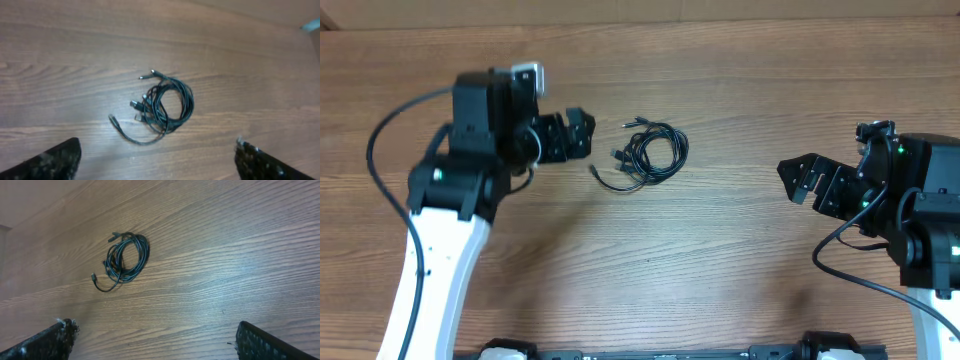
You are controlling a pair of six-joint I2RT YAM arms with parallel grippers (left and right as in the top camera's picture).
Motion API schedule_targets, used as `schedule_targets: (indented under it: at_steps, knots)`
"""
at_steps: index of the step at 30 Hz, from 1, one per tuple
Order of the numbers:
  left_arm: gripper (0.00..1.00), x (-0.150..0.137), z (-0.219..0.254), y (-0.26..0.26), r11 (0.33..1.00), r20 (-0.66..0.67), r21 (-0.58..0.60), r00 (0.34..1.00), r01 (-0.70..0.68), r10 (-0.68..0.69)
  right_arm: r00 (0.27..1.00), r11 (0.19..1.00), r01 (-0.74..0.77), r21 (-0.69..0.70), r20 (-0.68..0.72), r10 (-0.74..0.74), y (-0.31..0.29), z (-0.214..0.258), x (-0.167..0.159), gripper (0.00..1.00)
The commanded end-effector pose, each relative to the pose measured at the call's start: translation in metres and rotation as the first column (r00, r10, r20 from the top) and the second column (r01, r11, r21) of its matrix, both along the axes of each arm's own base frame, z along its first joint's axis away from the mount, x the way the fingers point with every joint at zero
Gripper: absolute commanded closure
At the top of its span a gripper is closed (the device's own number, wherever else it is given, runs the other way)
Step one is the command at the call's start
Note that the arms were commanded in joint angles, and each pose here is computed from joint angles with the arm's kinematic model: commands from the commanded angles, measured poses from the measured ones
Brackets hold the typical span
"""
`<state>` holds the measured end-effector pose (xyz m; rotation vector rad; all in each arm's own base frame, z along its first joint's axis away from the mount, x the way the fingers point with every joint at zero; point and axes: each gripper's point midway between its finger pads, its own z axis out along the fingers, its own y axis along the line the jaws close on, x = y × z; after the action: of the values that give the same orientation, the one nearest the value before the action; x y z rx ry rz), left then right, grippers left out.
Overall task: Untangle cables
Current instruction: 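Move the left gripper forward over the black cable bundle, then lower the left gripper and grasp the cable bundle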
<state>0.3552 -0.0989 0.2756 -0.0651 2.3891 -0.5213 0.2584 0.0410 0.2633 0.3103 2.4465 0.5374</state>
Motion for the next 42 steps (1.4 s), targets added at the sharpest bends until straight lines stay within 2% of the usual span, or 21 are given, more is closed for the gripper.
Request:
schedule_targets:
  at_steps: [1,6,15,23,38,42]
  knots:
    - [0.01,0.023,0.006,-0.009,0.998,0.008,0.038,0.999,0.049,-0.049,0.999,1.0,0.004,0.001,0.032,-0.004,-0.001,0.012,0.002,0.0]
    - [0.0,0.045,-0.017,-0.021,0.992,-0.018,0.105,0.997,0.074,-0.072,0.999,1.0,0.004,0.001,0.032,-0.004,-0.001,0.012,0.002,0.0]
    - [0.0,0.059,-0.086,-0.055,0.973,-0.159,0.177,0.98,0.146,-0.118,1.0,1.0,0.004,0.001,0.031,-0.004,-0.001,0.011,0.002,0.0]
    - [0.0,0.066,-0.14,-0.074,0.962,-0.257,0.191,0.956,0.197,-0.145,1.0,1.0,0.004,0.001,0.024,-0.004,-0.001,0.01,0.002,0.0]
    - [0.0,0.069,-0.197,-0.089,0.959,-0.353,0.19,0.926,0.209,-0.131,1.0,1.0,0.007,0.002,-0.016,-0.007,-0.002,0.002,0.002,0.0]
    - [0.04,0.066,-0.215,-0.094,0.953,-0.385,0.198,0.912,0.228,-0.138,1.0,1.0,0.007,0.002,-0.017,-0.007,-0.002,0.002,0.002,0.0]
